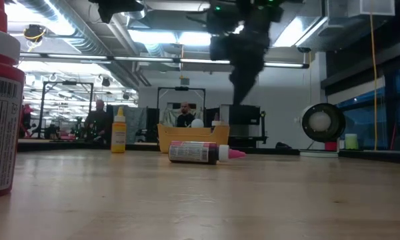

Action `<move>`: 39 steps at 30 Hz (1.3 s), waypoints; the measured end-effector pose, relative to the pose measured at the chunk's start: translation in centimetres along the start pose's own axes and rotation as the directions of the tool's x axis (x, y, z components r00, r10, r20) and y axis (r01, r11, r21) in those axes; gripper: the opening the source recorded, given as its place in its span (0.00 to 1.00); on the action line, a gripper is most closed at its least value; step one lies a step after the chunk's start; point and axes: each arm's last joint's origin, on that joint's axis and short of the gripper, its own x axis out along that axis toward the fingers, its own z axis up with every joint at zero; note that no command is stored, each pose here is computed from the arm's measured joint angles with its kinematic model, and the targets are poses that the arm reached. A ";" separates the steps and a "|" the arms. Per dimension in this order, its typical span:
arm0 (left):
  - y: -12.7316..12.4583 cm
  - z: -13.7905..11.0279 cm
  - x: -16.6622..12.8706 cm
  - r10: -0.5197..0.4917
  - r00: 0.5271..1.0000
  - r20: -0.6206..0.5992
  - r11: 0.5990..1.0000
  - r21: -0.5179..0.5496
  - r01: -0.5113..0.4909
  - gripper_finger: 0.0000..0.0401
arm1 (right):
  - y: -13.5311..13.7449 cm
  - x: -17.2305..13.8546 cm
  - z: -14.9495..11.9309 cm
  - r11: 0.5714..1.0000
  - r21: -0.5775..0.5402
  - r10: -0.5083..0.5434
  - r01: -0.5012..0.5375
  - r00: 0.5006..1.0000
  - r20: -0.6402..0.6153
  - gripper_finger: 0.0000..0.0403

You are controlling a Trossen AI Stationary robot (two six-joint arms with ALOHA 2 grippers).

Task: Pick & Place food coloring
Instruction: Put the large pink food coloring bottle into the bin

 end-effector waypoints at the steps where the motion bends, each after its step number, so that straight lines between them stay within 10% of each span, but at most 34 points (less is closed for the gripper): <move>1: 0.0 0.0 0.0 0.000 1.000 0.000 1.000 0.000 0.000 0.35 | 0.2 0.3 -0.6 1.000 0.015 0.012 -0.012 1.000 0.000 0.54; 15: 0.0 0.0 0.0 0.000 1.000 0.001 1.000 0.000 0.000 0.35 | 3.6 5.4 -2.7 0.977 -0.009 0.213 -0.214 0.962 0.173 0.54; 39: 0.0 0.0 0.0 0.000 1.000 0.000 1.000 0.000 0.000 0.35 | 2.8 8.6 -2.4 0.982 0.146 0.099 -0.122 0.983 0.155 0.75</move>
